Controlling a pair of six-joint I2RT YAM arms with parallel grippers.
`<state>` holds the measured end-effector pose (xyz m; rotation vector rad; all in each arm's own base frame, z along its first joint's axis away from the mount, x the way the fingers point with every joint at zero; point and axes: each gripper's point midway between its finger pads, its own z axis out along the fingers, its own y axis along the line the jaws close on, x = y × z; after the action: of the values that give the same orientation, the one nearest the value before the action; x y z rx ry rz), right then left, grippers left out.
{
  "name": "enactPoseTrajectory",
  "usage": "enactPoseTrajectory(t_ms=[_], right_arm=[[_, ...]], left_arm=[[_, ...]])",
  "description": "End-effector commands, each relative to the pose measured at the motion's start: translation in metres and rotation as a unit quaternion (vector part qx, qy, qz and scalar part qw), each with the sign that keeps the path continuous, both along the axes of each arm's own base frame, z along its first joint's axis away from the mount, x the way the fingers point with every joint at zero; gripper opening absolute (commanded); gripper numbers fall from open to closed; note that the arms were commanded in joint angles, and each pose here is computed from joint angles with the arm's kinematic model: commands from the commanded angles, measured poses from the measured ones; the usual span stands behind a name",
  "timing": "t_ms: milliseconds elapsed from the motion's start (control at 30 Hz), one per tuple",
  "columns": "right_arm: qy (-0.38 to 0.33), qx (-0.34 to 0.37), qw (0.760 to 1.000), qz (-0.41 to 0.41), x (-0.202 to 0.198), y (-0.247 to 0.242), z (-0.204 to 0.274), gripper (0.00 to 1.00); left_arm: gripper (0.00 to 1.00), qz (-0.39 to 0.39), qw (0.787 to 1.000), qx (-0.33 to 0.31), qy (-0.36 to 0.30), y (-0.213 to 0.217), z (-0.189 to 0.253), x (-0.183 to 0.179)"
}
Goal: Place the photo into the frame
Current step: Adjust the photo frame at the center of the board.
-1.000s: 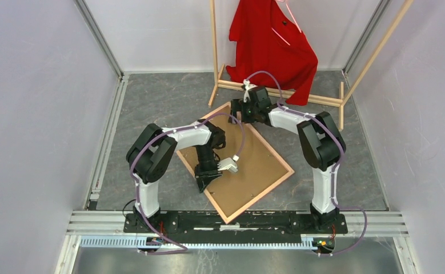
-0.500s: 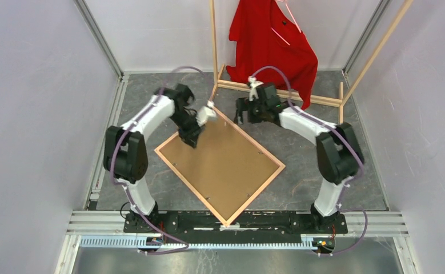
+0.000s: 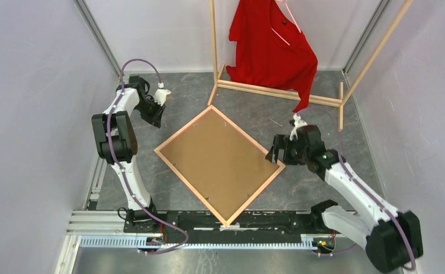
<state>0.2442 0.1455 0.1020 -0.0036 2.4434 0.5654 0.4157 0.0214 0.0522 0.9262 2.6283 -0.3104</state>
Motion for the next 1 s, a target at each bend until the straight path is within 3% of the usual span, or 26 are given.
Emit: enactPoseTrajectory(t_ms=[0,200,433,733,967], right_arm=[[0.058,0.044,0.997,0.008,-0.053,0.000,-0.016,0.98],[0.122,0.108,0.986,0.048,-0.088,0.019,-0.042,0.98],[0.097,0.149,0.984,0.028,-0.052,0.037,-0.040,0.98],[0.028,0.056,0.998,-0.007,0.028,0.010,-0.018,0.98],[0.004,0.011,0.999,-0.045,0.060,-0.028,-0.014,0.98]], left_arm=[[0.24,0.010,1.000,0.006,0.010,-0.004,-0.022,-0.001],[0.18,-0.021,0.998,-0.033,0.051,-0.024,-0.039,-0.033],[0.19,-0.072,0.993,-0.034,0.088,-0.042,-0.052,-0.084],[0.20,-0.184,0.971,-0.052,0.142,-0.088,-0.045,-0.164],[0.20,-0.249,0.947,-0.083,0.186,-0.089,-0.031,-0.216]])
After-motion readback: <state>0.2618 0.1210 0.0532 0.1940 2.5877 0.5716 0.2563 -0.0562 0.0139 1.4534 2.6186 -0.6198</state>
